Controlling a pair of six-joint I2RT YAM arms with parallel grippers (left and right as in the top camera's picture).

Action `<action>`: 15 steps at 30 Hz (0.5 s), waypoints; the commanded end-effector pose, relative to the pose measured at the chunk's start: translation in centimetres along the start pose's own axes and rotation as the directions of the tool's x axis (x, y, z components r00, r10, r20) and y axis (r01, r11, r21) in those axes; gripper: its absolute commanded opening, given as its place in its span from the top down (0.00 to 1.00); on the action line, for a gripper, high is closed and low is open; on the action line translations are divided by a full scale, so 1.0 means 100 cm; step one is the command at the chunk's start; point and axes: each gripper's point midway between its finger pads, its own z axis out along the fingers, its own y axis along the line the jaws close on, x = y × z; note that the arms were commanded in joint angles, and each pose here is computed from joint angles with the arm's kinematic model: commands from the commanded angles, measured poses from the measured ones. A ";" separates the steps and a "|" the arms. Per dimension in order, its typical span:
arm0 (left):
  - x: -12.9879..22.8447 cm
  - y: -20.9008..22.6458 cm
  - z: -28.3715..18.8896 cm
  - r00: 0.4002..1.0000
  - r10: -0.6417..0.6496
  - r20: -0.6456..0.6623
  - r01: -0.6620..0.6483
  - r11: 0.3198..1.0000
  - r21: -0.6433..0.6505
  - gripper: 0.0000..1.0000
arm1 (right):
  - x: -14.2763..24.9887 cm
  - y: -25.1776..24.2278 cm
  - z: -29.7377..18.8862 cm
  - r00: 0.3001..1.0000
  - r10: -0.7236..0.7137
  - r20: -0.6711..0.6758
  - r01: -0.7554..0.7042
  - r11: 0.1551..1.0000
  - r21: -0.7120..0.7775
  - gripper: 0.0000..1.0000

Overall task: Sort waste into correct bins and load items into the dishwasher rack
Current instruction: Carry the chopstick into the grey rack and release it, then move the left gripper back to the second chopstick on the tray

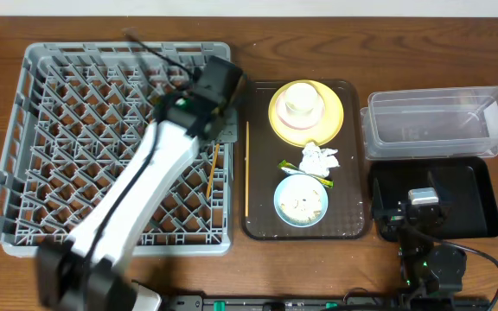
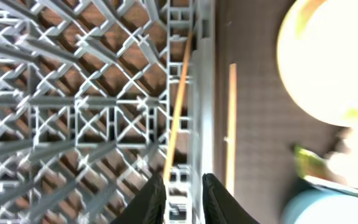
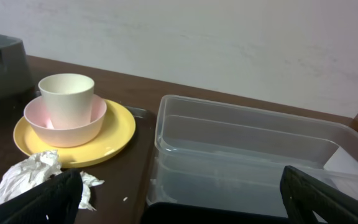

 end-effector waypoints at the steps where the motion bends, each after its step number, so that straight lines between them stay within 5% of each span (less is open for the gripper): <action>1: 0.005 -0.015 -0.023 0.997 -0.076 -0.024 0.078 0.991 0.104 0.75 | 0.001 -0.002 0.000 1.000 -0.010 -0.001 0.010 1.000 0.006 0.01; 15: 0.071 -0.046 -0.002 0.976 0.017 -0.215 0.015 0.990 0.143 0.72 | 0.001 -0.002 0.000 1.000 -0.010 -0.001 0.010 1.000 0.006 0.01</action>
